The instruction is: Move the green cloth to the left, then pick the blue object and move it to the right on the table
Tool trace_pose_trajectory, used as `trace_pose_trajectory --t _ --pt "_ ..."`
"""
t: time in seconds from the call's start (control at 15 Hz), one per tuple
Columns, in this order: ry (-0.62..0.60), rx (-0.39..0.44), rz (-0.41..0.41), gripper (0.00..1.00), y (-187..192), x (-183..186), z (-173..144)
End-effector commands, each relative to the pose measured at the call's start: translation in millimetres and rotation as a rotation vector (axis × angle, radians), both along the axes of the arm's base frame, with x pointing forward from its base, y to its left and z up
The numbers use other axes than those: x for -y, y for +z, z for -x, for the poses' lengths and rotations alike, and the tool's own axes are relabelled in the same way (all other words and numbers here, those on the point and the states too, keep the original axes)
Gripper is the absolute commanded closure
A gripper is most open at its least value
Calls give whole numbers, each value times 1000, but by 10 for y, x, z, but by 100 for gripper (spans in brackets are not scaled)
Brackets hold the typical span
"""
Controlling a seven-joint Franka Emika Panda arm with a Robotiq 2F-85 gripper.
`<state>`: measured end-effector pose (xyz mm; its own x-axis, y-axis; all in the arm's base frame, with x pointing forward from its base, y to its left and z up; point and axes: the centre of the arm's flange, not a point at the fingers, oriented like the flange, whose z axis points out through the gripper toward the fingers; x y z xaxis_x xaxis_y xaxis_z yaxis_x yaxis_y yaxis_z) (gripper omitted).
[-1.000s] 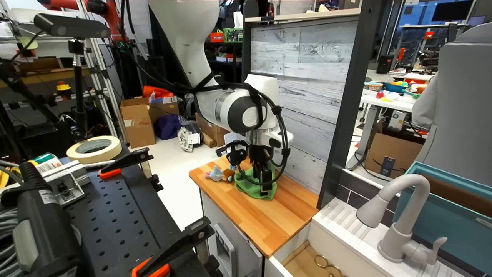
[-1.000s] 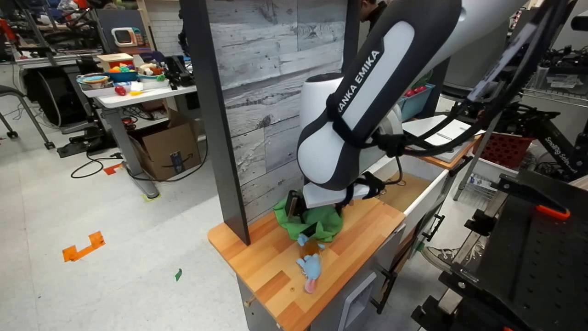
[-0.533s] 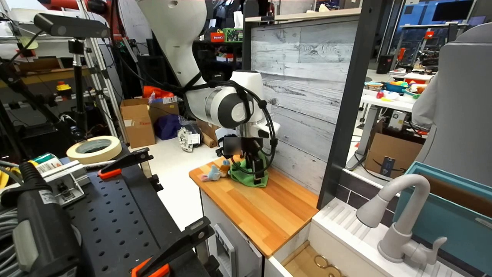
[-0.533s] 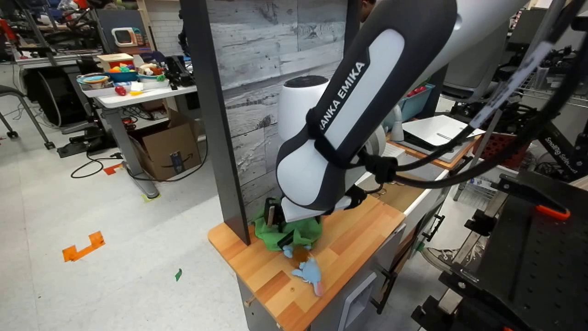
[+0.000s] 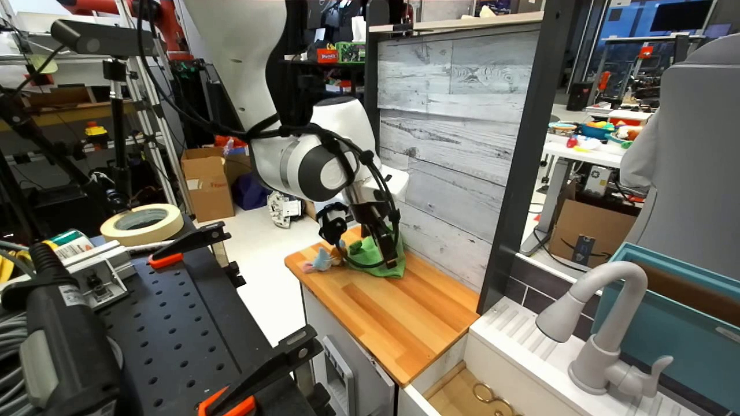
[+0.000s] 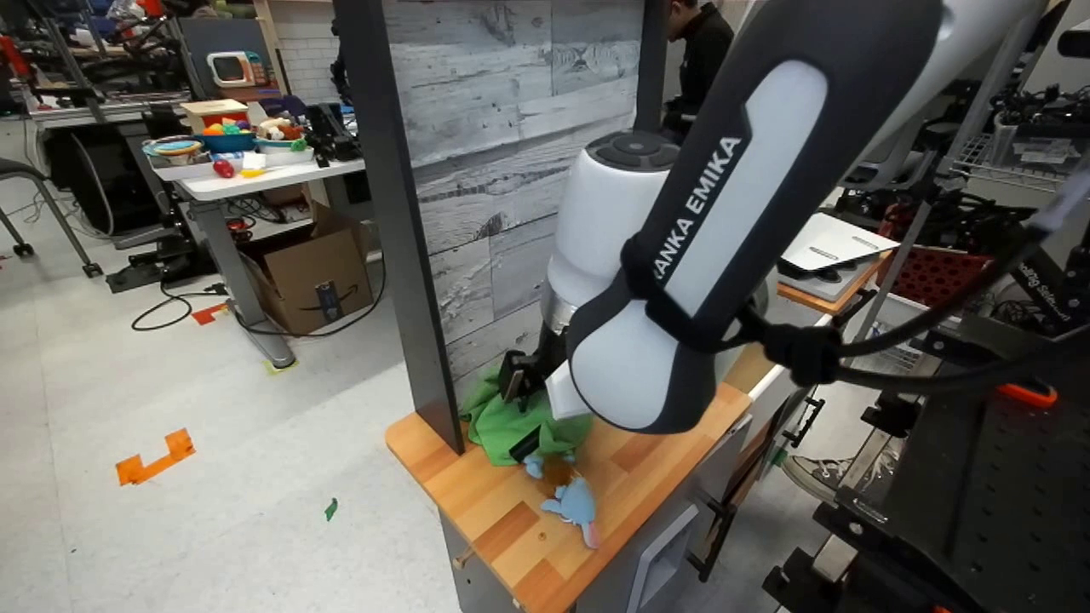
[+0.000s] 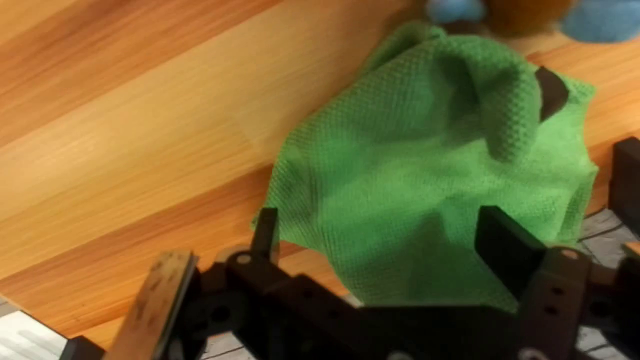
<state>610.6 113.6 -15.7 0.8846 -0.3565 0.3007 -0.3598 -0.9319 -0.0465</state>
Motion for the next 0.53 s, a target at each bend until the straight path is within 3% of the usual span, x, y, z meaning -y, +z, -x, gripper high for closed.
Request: trace_pose_trajectory --t 0.0,0.47 --pt "1 32 -21 0 411 120 561" --pt "71 -69 -153 0 637 19 873"
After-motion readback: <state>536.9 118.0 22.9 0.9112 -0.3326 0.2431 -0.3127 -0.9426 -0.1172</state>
